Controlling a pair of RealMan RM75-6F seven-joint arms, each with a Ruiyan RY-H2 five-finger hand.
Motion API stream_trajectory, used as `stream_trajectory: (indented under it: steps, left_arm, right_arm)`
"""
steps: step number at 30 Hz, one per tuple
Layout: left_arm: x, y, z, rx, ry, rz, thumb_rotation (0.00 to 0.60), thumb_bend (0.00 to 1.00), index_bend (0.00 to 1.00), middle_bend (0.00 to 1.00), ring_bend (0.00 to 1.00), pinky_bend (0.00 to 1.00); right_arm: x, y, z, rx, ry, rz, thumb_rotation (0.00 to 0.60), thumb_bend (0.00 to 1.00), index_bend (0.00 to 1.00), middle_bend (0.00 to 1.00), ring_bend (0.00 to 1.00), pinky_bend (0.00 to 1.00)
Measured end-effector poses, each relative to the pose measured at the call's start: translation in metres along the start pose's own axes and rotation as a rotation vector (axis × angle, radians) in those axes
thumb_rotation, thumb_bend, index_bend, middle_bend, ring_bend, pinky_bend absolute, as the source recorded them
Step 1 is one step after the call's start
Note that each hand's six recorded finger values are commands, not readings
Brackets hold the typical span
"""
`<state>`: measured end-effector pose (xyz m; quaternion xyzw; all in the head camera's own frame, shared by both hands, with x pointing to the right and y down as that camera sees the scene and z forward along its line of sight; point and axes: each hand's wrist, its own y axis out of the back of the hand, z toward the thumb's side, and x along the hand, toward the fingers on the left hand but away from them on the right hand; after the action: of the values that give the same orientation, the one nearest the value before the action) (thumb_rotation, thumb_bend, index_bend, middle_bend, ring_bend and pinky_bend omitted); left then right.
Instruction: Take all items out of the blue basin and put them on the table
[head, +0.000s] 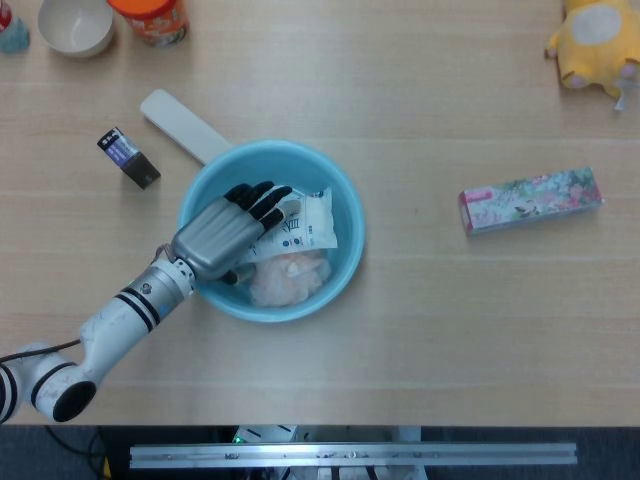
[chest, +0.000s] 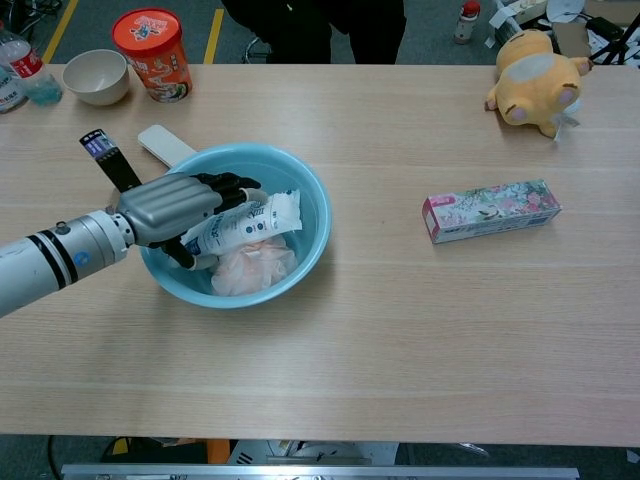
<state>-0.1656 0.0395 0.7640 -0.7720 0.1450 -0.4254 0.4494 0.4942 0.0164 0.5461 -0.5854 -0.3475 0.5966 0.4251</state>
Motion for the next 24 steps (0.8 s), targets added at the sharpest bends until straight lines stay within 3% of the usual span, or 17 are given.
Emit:
stream_trajectory:
  steps: [9,19,24]
  left_arm:
    - [-0.002,0.007,-0.023,0.055,0.033,0.040,0.600,0.29,0.04,0.01,0.00,0.15]
    - [-0.014,0.014,-0.005,-0.109,0.015,-0.025,0.600,0.29,0.08,0.04,0.00,0.16]
    - [-0.008,0.021,0.002,-0.139,0.024,-0.009,0.600,0.29,0.13,0.08,0.02,0.16]
  right_arm:
    - [0.002,0.003,0.002,0.002,-0.003,-0.007,0.600,0.02,0.00,0.17,0.09,0.26]
    - [0.002,0.003,0.002,-0.008,0.001,-0.009,0.600,0.02,0.00,0.17,0.09,0.26]
    - [0.004,0.002,-0.002,-0.013,-0.004,-0.010,0.600,0.02,0.00,0.17,0.09,0.26]
